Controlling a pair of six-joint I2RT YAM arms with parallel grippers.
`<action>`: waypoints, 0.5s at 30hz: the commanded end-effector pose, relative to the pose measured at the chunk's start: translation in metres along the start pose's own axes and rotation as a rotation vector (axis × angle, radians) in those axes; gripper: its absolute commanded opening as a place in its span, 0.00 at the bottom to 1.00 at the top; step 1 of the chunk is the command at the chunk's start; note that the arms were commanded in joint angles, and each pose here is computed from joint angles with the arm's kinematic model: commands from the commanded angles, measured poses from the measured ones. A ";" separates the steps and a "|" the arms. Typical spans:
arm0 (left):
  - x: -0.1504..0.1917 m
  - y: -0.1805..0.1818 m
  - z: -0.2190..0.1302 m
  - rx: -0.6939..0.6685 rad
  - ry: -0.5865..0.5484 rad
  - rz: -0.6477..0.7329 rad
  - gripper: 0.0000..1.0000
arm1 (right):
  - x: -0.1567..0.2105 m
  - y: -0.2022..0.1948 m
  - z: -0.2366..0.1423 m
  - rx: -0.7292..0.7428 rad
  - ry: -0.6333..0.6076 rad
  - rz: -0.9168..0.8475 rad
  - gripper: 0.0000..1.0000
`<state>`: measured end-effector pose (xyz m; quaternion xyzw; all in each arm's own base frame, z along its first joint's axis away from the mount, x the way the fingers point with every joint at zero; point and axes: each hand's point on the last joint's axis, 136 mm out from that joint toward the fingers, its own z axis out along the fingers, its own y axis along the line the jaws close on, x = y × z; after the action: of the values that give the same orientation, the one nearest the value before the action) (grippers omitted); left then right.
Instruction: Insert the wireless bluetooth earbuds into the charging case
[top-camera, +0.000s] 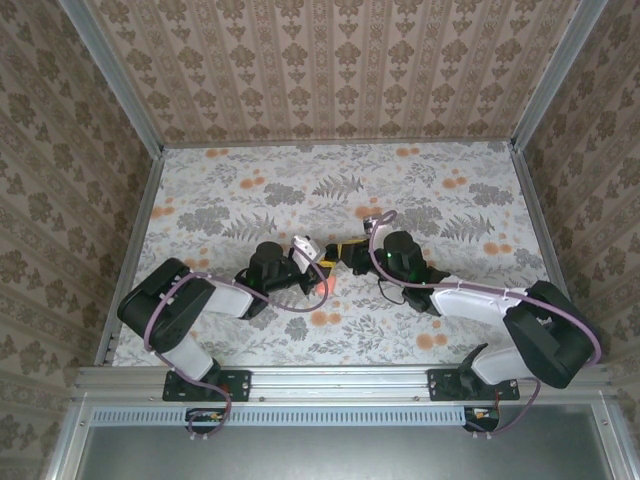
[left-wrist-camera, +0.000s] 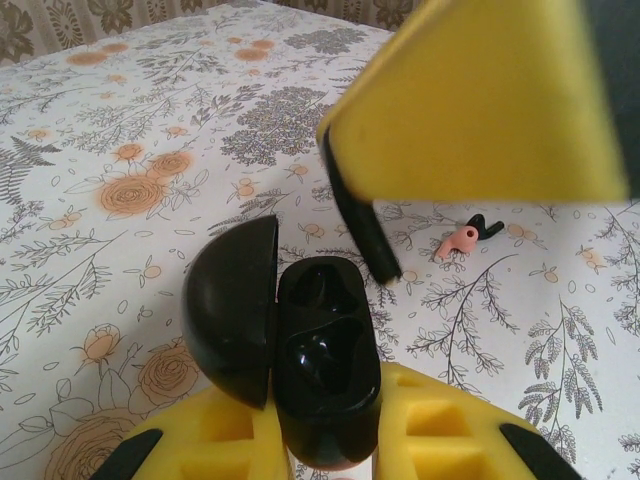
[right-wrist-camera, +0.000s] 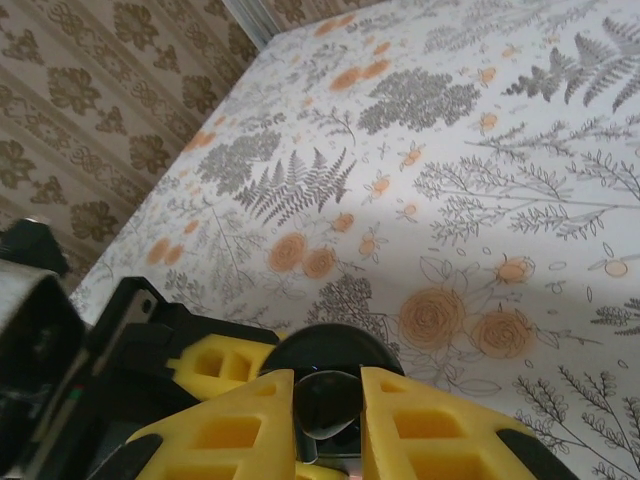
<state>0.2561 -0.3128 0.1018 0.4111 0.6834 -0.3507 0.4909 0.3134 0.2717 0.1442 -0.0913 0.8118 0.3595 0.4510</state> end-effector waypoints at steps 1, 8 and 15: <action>-0.014 -0.006 0.003 0.028 -0.048 -0.001 0.08 | -0.004 0.008 0.005 -0.033 -0.024 -0.026 0.20; -0.020 -0.007 0.002 0.035 -0.063 -0.010 0.08 | -0.004 0.008 0.008 -0.033 -0.034 -0.028 0.19; -0.023 -0.008 0.002 0.039 -0.076 -0.018 0.08 | -0.005 0.009 0.010 -0.039 -0.047 -0.036 0.19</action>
<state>0.2543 -0.3155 0.1063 0.4054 0.6802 -0.3623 0.4916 0.3154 0.2790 0.1405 -0.0958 0.8064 0.3652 0.4551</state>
